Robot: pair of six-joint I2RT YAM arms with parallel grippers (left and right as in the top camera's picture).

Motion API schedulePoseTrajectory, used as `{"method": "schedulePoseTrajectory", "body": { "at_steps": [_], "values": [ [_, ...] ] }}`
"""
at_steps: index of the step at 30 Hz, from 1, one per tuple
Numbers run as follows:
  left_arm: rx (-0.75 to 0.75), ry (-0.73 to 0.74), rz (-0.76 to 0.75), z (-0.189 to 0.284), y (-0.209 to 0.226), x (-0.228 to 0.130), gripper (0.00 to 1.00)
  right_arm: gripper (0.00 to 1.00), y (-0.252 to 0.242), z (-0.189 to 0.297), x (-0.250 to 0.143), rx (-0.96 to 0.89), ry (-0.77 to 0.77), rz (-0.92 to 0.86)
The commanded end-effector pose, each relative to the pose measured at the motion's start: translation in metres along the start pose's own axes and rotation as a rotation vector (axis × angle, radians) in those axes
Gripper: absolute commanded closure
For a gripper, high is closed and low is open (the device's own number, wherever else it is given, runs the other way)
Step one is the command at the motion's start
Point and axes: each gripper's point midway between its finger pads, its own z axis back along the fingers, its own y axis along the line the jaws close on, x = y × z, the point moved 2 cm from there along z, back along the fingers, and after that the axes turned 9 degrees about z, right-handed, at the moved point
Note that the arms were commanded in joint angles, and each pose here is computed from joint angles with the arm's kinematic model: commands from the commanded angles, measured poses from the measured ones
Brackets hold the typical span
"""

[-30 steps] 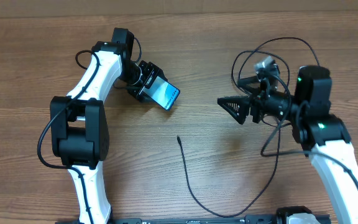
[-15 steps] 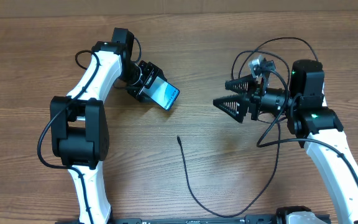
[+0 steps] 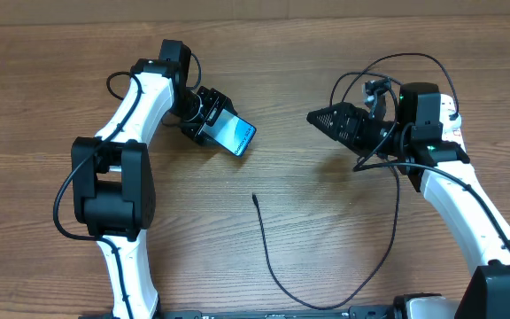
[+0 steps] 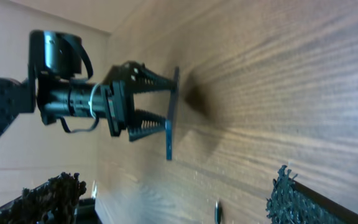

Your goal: Plug charger to phone and switch on socket

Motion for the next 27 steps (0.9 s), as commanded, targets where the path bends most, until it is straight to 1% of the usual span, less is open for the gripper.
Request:
{"method": "schedulePoseTrajectory", "body": {
  "at_steps": [1, 7, 16, 20, 27],
  "values": [
    [-0.015, 0.004, -0.012, 0.002, -0.009, -0.007, 0.96, 0.00, 0.010, 0.000, 0.013, 0.010, -0.041, 0.019],
    [-0.004, 0.012, -0.002, -0.004, -0.011, -0.016, 0.96, 0.00, 0.019, -0.015, 0.002, 0.009, -0.006, 0.155],
    [0.008, 0.046, 0.028, -0.012, -0.013, -0.035, 0.96, 0.00, 0.020, -0.046, -0.017, -0.128, 0.014, 0.206],
    [0.002, 0.078, 0.048, -0.013, -0.015, -0.041, 0.96, 0.00, 0.018, -0.055, -0.023, -0.173, 0.016, 0.164],
    [-0.015, 0.149, 0.068, -0.012, -0.018, -0.052, 0.96, 0.00, 0.008, -0.070, -0.028, -0.178, 0.039, 0.130]
  ]
}}
